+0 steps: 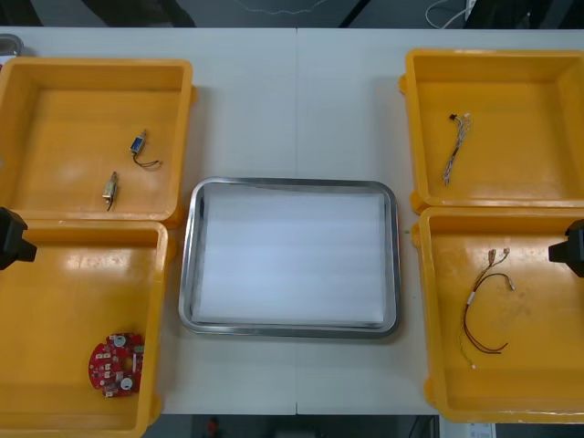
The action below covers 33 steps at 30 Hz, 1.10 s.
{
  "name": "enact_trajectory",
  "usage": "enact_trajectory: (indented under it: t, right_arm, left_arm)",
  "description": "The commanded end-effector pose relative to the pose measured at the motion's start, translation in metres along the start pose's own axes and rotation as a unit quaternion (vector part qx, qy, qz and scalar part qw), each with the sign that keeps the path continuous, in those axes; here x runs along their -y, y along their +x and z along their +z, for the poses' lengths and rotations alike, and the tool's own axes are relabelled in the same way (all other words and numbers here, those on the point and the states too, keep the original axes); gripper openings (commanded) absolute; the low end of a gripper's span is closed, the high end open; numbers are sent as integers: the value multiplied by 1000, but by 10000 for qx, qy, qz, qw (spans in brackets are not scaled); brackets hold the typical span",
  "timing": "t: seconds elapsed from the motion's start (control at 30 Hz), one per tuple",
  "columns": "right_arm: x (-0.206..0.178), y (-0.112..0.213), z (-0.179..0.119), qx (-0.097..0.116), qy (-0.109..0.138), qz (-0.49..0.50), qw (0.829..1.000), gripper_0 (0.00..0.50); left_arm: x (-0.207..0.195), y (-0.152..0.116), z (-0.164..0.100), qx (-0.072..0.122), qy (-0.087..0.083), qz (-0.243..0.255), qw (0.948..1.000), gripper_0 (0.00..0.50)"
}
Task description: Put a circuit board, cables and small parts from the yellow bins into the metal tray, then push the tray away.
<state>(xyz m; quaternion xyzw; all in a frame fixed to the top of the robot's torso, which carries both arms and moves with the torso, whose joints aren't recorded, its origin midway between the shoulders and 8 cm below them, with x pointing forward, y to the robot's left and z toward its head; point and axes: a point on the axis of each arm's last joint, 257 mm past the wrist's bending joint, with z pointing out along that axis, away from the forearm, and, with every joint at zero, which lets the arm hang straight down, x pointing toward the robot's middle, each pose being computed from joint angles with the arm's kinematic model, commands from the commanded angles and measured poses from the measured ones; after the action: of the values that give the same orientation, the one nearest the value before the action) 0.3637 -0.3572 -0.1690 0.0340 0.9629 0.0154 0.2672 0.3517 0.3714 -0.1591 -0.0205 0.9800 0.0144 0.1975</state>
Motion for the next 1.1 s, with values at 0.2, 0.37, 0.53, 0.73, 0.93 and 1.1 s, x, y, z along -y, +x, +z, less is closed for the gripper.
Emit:
enact_trajectory:
  t: [0.2, 0.37, 0.53, 0.73, 0.93, 1.1]
  right_arm:
    - [6, 2, -7, 17, 186, -157, 9997, 500]
    - [6, 2, -7, 17, 186, -157, 9997, 500]
    - [6, 2, -7, 17, 186, -157, 9997, 500]
    - [6, 2, -7, 17, 186, -157, 9997, 500]
    - [6, 2, -7, 17, 186, -157, 9997, 500]
    - [6, 2, -7, 17, 186, -157, 9997, 500]
  left_arm:
    - [-15, -2, -11, 65, -213, 482, 9986, 500]
    - [-15, -2, -11, 65, -213, 482, 9986, 500]
    - [-15, -2, -11, 65, -213, 482, 9986, 500]
    - [-15, -2, -11, 65, -213, 482, 9986, 500]
    - [-15, -2, -11, 65, -213, 482, 9986, 500]
    - [-15, -2, -11, 65, -213, 482, 9986, 500]
